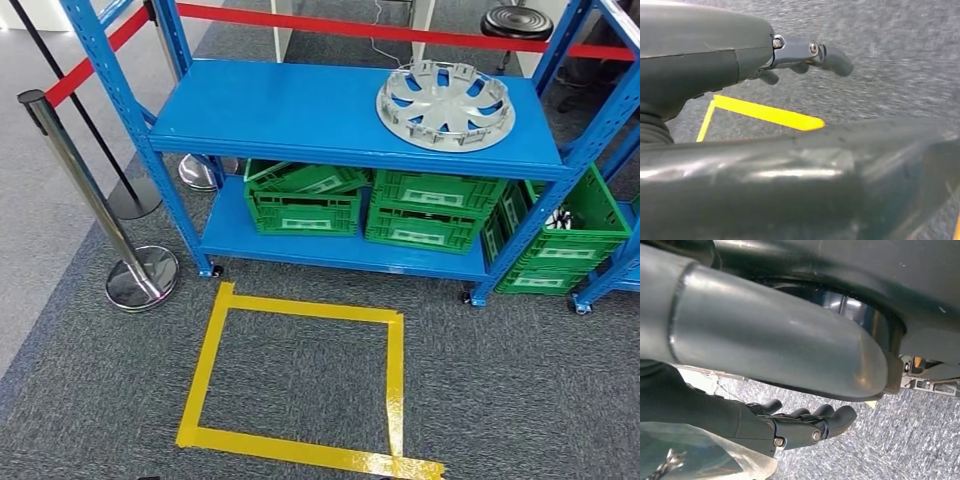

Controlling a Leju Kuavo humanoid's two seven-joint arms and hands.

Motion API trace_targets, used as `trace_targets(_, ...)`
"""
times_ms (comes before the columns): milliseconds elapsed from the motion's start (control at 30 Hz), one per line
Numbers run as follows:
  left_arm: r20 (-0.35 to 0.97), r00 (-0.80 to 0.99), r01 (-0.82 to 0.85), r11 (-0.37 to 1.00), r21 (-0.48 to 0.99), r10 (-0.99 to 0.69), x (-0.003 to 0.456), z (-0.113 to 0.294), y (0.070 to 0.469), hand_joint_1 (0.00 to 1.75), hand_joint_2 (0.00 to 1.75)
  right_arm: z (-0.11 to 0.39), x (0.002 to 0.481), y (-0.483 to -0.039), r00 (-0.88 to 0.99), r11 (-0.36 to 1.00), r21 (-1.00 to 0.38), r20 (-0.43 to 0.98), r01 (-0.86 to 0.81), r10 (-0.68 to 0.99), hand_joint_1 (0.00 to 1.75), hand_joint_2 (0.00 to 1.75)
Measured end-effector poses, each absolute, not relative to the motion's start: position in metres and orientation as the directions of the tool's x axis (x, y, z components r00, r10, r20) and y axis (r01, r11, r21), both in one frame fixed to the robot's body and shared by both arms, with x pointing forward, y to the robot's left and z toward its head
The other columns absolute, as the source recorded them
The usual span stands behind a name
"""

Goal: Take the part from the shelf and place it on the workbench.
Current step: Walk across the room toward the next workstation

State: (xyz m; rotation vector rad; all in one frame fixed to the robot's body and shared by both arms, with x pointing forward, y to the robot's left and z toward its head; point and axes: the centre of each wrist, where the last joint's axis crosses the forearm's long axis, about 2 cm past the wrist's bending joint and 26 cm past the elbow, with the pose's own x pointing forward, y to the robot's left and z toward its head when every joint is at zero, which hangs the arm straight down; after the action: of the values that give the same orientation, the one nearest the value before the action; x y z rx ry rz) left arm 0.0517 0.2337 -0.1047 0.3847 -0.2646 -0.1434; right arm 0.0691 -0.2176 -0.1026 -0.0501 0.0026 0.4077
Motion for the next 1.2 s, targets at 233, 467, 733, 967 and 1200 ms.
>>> trace_targets(233,0.228,0.955,0.089,0.918,0.386,-0.189,0.0517,-0.1045,0.2322,0.00,0.00,-0.1017,0.0748,-0.2180,0.918,0.917,-0.053,0.001,-0.395,0.396,0.00,0.00)
trace_targets(467,0.230,0.954,0.093,0.917,0.388,-0.194,0.0528,-0.1044,0.2322,0.00,0.00,-0.1022,0.0713,-0.2174,0.917,0.916,-0.035,-0.014,-0.399,0.399,0.00,0.00)
trace_targets(733,0.228,0.954,0.094,0.916,0.389,-0.195,0.0511,-0.1047,0.2331,0.00,0.00,-0.1025,0.0697,-0.2171,0.916,0.916,-0.028,-0.018,-0.400,0.400,0.00,0.00)
trace_targets(967,0.233,0.953,0.090,0.916,0.392,-0.193,0.0519,-0.1048,0.2346,0.00,0.00,-0.1026,0.0688,-0.2169,0.917,0.916,-0.024,-0.019,-0.400,0.400,0.00,0.00)
trace_targets(1200,0.240,0.952,0.081,0.915,0.395,-0.188,0.0518,-0.1047,0.2342,0.00,0.00,-0.1023,0.0709,-0.2174,0.918,0.918,-0.023,-0.009,-0.396,0.396,0.00,0.00)
